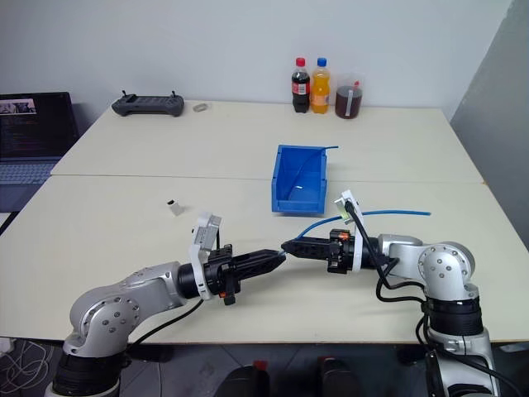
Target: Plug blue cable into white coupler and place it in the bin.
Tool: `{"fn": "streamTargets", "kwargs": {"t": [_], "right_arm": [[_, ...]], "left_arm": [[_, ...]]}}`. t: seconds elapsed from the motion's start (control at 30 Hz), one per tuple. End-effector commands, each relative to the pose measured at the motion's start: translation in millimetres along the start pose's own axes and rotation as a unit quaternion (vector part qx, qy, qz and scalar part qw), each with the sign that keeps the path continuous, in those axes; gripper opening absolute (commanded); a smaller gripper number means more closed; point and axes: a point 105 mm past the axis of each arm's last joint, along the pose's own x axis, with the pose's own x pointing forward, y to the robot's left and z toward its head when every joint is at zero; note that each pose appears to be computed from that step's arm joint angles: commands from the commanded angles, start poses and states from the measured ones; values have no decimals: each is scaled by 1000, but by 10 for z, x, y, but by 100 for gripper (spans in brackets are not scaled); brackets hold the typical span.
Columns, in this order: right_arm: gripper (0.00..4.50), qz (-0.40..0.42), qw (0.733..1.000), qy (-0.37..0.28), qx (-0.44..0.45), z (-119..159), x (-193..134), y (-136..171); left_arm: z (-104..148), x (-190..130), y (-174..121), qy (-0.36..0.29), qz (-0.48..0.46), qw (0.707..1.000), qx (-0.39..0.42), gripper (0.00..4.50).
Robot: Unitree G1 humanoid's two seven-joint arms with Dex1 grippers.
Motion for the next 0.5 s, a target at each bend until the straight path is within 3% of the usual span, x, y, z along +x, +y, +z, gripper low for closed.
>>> {"fn": "streamTargets", "kwargs": {"t": [0.03,0.07,0.13,0.27,0.5], "right_arm": [[17,36,999,2,-6,45,11,145],[17,38,999,2,-5,45,11,150],[87,40,999,3,-3,45,8,154],[175,31,1000,6,-5,32,1,132],[175,28,1000,0,5,49,-3,102]], "left_arm": [[118,11,-39,-18,-6,999,30,18],[120,9,-37,-18,-5,999,30,18],[128,6,-33,-18,-5,999,32,18],[143,0,-15,-18,-2,999,37,18],[142,-4,-24,-15,-5,999,40,18]]}}
